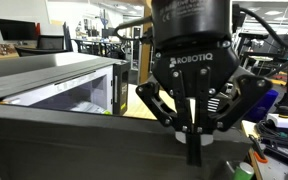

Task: Close the microwave door

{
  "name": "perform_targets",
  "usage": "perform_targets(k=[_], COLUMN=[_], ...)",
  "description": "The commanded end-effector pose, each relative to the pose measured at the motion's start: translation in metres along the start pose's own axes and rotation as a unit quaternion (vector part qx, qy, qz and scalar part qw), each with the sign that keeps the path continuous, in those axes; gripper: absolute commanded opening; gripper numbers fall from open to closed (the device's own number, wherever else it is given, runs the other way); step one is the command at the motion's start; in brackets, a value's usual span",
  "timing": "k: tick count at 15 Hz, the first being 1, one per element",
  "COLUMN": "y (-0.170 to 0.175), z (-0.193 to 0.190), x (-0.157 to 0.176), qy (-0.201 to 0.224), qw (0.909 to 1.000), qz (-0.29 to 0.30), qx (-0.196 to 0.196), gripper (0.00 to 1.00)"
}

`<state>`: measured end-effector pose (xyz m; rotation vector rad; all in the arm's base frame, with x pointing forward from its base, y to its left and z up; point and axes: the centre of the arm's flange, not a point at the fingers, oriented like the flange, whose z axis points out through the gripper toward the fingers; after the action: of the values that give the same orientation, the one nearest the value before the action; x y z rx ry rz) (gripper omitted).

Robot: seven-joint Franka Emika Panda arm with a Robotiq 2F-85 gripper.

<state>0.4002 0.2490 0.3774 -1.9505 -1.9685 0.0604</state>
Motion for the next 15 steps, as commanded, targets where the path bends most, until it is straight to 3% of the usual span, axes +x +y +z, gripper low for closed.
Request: perform_targets(k=[1, 8, 15], y=[0.004, 0.039, 0.087], z=[-0.004, -0.021, -0.044], x=[-0.029, -0.099, -0.157], qy=[-0.019, -0.042, -0.001], qw=[0.9978, 0.9826, 0.9478], qz=[0.025, 0.104, 0.17], qx=[-0.059, -0.148, -0.27], gripper=[0.0, 0.0, 0.0])
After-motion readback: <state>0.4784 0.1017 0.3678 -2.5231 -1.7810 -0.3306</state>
